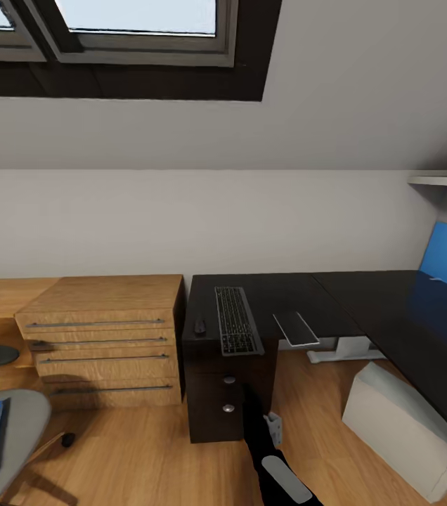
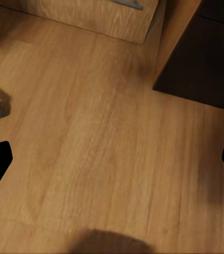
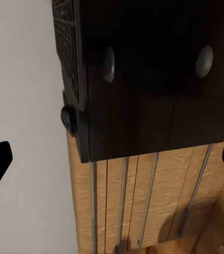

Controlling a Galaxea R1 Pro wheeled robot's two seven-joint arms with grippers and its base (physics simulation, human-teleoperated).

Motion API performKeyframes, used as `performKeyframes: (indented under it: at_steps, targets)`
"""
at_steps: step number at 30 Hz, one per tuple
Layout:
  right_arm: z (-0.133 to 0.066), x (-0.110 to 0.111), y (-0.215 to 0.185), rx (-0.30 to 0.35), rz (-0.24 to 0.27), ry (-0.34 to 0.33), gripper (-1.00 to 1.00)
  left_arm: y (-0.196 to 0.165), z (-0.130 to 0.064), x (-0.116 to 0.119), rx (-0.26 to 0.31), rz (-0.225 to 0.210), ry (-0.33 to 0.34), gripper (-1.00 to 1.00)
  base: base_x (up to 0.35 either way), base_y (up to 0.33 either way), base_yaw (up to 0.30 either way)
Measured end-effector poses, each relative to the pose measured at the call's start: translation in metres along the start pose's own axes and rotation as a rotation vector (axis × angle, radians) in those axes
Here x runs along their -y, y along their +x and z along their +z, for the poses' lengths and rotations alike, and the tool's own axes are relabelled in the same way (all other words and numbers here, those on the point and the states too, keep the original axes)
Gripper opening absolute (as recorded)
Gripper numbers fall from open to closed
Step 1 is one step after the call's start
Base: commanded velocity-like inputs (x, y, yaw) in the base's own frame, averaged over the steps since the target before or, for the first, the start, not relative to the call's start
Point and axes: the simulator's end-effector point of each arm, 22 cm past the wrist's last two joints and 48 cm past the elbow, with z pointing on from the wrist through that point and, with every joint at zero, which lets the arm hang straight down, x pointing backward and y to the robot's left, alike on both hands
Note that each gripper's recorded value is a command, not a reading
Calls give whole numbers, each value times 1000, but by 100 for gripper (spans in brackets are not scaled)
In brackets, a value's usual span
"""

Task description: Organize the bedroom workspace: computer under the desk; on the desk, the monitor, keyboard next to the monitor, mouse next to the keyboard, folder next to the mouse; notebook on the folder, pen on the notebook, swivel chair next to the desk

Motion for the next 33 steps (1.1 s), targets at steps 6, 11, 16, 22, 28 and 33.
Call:
performKeyframes:
  at_steps: [6, 11, 16, 22, 28, 33]
  targets:
    - [0, -1, 0, 0, -1, -4, 100, 0, 0, 0, 0, 0, 0, 100, 292, 0, 0]
    - [0, -1, -2, 8, -4, -4, 100, 0, 0, 0, -1, 0, 0, 100, 221, 0, 0]
    - [0, 0, -3, 14, -6, -1, 100, 0, 0, 0, -1, 0, 0, 100, 211, 0, 0]
    - [0, 5, -19, 29, -22, 7, 100, 0, 0, 0, -1, 0, 0, 100, 119, 0, 0]
    - [0, 6, -23, 34, -27, 8, 100, 0, 0, -1, 0, 0, -1, 100, 223, 0, 0]
    - [0, 7, -24, 34, -28, 9, 100, 0, 0, -1, 0, 1, -2, 100, 224, 0, 0]
